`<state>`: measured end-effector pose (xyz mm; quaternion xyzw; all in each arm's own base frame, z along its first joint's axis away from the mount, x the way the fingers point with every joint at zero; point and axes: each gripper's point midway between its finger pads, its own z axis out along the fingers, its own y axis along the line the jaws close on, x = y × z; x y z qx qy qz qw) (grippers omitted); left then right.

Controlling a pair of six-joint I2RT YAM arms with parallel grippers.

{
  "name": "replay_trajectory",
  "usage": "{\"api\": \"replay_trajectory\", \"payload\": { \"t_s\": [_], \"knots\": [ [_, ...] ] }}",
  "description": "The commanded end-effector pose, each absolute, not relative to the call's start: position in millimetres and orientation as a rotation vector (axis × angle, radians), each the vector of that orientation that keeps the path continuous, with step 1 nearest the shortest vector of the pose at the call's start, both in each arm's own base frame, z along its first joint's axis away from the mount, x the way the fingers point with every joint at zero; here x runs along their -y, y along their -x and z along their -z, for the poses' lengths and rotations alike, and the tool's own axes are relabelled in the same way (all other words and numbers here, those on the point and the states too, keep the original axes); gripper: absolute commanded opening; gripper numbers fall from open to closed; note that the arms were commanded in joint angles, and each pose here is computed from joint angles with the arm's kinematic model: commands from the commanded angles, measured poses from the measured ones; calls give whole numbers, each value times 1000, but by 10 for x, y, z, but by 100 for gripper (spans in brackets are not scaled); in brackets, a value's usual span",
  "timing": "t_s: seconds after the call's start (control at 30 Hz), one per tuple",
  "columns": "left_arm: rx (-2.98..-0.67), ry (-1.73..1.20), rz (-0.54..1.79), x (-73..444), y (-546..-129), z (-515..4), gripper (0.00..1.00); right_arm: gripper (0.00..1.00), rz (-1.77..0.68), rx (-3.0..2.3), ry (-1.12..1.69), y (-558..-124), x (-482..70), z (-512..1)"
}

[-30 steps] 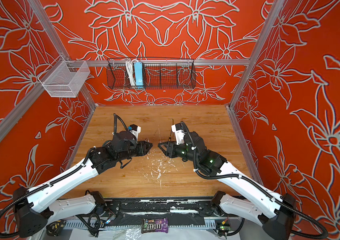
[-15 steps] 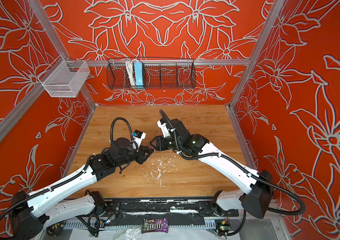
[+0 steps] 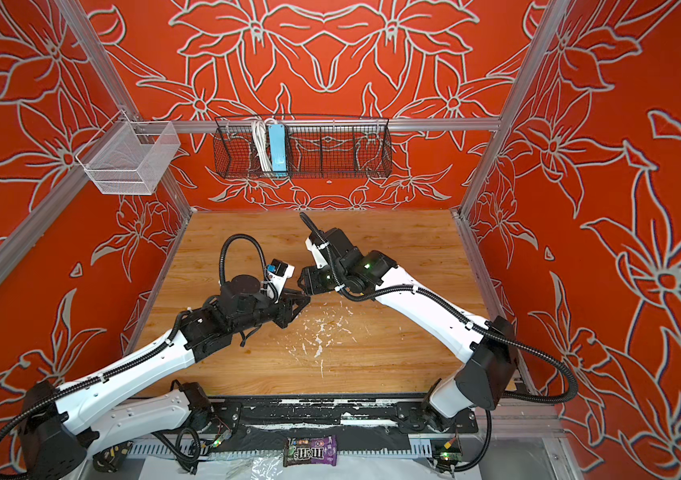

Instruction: Unlock with the key

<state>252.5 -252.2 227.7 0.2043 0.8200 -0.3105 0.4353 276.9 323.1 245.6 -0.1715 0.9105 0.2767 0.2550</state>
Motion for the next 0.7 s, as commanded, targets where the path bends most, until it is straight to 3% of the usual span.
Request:
{"api": "replay_trajectory", "payload": {
  "t_s": [0.0,0.67],
  "knots": [
    [-1988,-523,768,2538,-2563,-2376,0,52,-572,-2518,528,-2804,-3051,-2355],
    [-1979,-548,800,2625,-2577,-2350,0,55,-482,-2530,623,-2831,-2988,-2431]
  ]
}}
